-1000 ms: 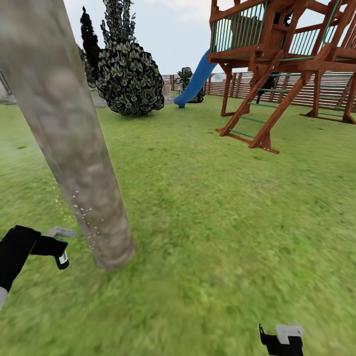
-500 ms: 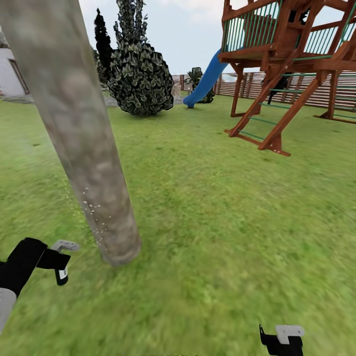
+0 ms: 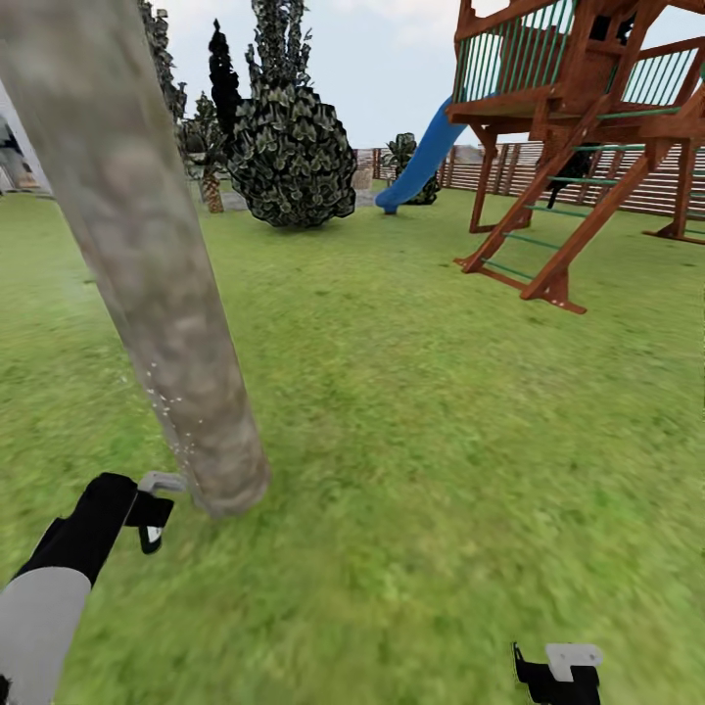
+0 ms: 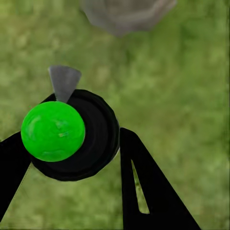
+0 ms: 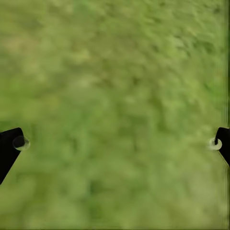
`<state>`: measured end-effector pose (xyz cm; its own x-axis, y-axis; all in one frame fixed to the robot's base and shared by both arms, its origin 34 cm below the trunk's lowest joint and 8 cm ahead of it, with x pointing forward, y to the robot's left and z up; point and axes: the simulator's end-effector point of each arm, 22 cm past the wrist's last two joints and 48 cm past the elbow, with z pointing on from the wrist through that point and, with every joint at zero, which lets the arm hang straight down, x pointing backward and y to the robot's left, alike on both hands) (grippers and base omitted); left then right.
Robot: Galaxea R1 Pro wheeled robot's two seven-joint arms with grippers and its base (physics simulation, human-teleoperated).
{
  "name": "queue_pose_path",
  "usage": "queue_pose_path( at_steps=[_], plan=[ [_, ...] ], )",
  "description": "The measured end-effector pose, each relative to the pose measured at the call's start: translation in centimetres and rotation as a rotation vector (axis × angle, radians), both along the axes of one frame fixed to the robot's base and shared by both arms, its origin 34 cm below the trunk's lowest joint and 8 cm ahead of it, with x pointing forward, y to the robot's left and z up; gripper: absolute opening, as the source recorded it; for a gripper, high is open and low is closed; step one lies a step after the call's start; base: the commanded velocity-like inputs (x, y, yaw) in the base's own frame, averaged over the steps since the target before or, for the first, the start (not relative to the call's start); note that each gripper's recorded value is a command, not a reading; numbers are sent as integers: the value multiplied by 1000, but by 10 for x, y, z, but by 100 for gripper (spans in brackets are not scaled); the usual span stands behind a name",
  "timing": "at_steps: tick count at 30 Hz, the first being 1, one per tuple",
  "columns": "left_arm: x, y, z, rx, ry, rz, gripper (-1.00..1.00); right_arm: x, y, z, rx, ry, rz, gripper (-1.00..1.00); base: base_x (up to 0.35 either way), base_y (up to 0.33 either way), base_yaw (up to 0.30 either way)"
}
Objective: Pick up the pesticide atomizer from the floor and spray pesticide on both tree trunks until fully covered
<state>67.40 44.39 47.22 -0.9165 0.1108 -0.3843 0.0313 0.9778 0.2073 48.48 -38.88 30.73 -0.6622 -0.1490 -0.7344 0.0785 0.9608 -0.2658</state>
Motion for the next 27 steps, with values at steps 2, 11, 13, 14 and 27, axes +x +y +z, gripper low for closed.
queue_pose_path(
  at_steps=[2,11,13,14,27],
  plan=[
    [-1,9,2,-50,-27,69,-100,0,0,0,0,0,0,100,0,-275,95],
    [-6,16,-1,-69,-29,104,-100,0,0,0,1,0,1,100,0,-275,227],
    [-6,15,-1,-70,-29,104,-100,0,0,0,0,0,1,100,0,-275,22],
    [-6,15,-1,-71,-29,104,-100,0,0,0,1,0,1,100,0,-275,3],
    [-13,28,-3,-82,-28,147,-100,0,0,0,1,0,1,100,4,-275,0]
  ],
)
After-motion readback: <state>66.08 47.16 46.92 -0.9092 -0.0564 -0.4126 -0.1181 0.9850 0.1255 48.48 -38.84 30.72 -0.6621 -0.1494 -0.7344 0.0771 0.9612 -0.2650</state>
